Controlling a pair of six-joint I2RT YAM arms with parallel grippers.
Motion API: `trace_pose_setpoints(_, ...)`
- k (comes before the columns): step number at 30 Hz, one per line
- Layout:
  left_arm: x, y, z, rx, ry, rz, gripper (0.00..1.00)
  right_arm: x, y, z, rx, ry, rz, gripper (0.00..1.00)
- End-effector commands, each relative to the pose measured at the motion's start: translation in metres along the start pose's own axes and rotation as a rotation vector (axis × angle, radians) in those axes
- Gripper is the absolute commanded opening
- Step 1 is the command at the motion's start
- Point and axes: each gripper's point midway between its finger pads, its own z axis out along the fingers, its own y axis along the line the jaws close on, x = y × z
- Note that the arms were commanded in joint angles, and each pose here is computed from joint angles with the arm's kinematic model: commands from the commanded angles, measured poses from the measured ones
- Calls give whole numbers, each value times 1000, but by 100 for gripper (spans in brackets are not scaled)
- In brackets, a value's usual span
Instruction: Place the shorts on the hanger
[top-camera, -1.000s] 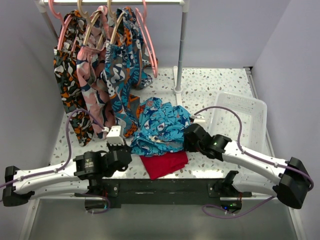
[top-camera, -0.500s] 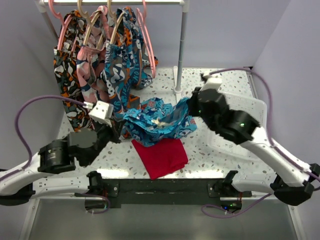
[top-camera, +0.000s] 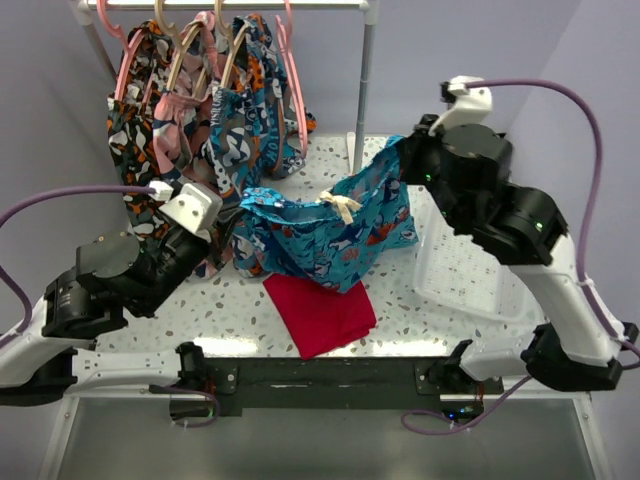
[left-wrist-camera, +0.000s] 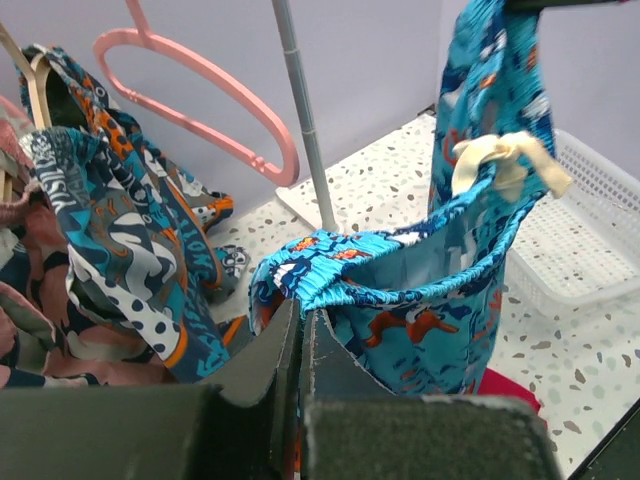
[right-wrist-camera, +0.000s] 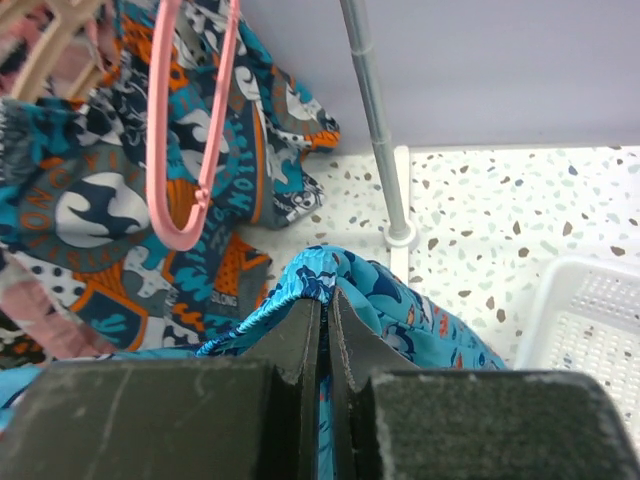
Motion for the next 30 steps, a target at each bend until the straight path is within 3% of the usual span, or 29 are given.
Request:
trace_pose_setpoints(1,-70,25,-19,-9,-189,-52,0,-26,0,-1,10,-41,-15,0)
trace_pose_setpoints(9,-109,14,-6,25,-218,4,0,-58,11,-3,-15,-104,19,0)
trace_pose_setpoints(12,-101,4,0,44,-199,-1,0,-57,2,-4,17,-108,10,0)
trace_pose_setpoints(15,-68,-15,14,58,-136,4,0,-34,-8,7,53,-67,-17,0)
trace_pose_setpoints(19,15,-40,36,47,10,12,0,9,-34,27,73,35,9,0)
trace_pose_setpoints(21,45,-46,41,24,65,-48,0,51,-47,46,86,125,6,0)
trace_pose_setpoints(22,82,-47,48,-1,134,-38,0,63,-50,49,84,149,20,0)
trace_pose_setpoints(24,119,-61,58,46,200,-143,0,113,-60,63,92,244,20,0)
trace_pose_setpoints(25,168,-51,67,7,296,-156,0,130,-61,66,92,273,38,0)
trace_pose_setpoints(28,249,-59,72,9,463,-293,0,191,-76,75,115,378,50,0)
trace_pose_setpoints(30,275,-72,73,26,522,-389,0,231,-89,76,148,444,40,0)
